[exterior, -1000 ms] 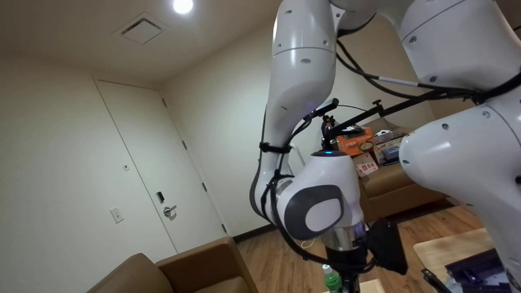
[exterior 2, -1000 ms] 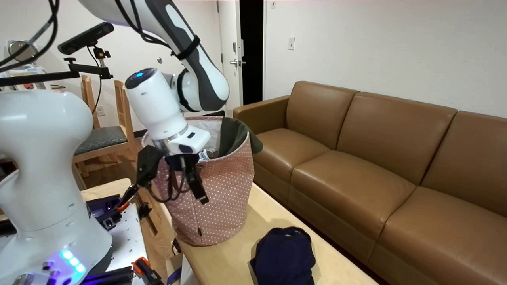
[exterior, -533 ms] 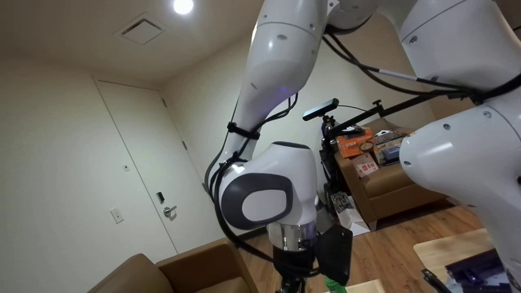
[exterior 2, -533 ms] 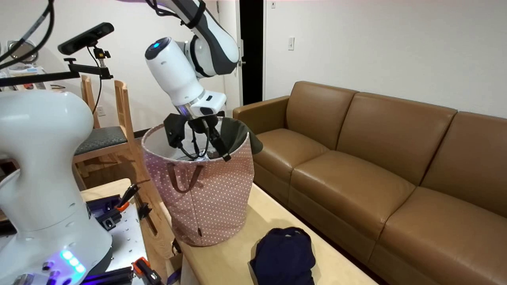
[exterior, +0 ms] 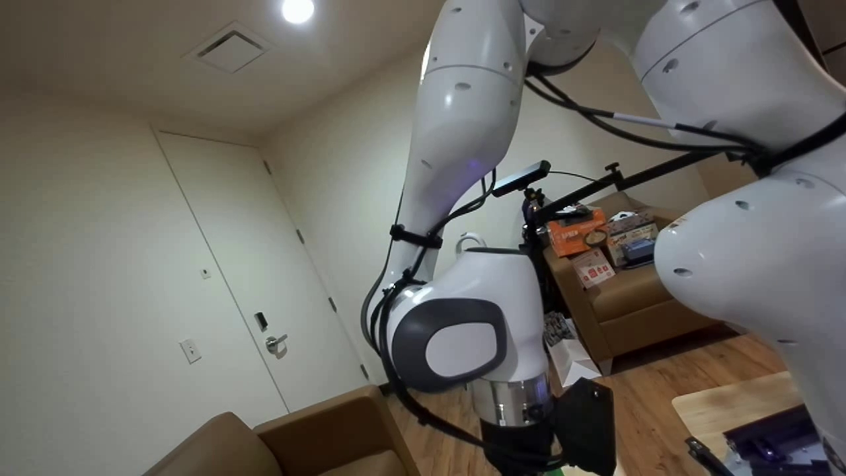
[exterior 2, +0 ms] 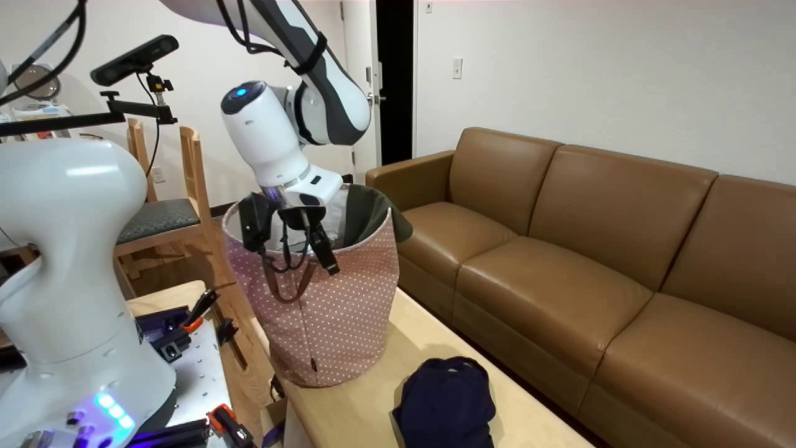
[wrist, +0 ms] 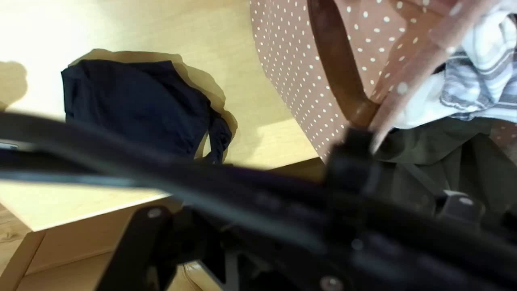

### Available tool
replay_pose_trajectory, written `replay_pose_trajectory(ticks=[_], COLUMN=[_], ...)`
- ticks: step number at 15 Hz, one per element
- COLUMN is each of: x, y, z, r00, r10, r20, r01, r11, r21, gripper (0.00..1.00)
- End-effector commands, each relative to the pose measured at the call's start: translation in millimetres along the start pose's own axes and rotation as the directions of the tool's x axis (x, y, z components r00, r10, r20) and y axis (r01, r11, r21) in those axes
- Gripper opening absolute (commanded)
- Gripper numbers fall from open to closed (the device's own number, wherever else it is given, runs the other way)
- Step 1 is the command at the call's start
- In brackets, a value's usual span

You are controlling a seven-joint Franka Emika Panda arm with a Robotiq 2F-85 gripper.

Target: Put the checked garment in the laundry basket

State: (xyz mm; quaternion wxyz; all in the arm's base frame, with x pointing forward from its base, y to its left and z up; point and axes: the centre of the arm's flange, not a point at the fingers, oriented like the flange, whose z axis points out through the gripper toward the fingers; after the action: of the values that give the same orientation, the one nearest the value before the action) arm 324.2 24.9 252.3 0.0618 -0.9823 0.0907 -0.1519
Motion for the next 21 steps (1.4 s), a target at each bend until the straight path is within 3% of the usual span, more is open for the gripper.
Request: replay_pose_trajectory(ticks=[1, 8, 12, 16, 21], x=[0, 0, 17, 8, 12], y=[0, 0, 7, 18, 28], z=[0, 0, -41, -61, -42], r00=[1.000, 1.000, 0.964, 0.891, 0.735], r10=[0.001, 0.000, 0.261, 0.449, 0.676], r20=[0.001, 0.001, 0.040, 0.065, 0.051], r01=[-0.001, 0.000, -0.261, -0.450, -0.677], r11=[1.000, 1.000, 0.965, 0.893, 0.736], r21=[0.002, 0.004, -0.007, 0.008, 0.007], gripper=[1.00, 1.00, 1.00, 1.00, 1.00])
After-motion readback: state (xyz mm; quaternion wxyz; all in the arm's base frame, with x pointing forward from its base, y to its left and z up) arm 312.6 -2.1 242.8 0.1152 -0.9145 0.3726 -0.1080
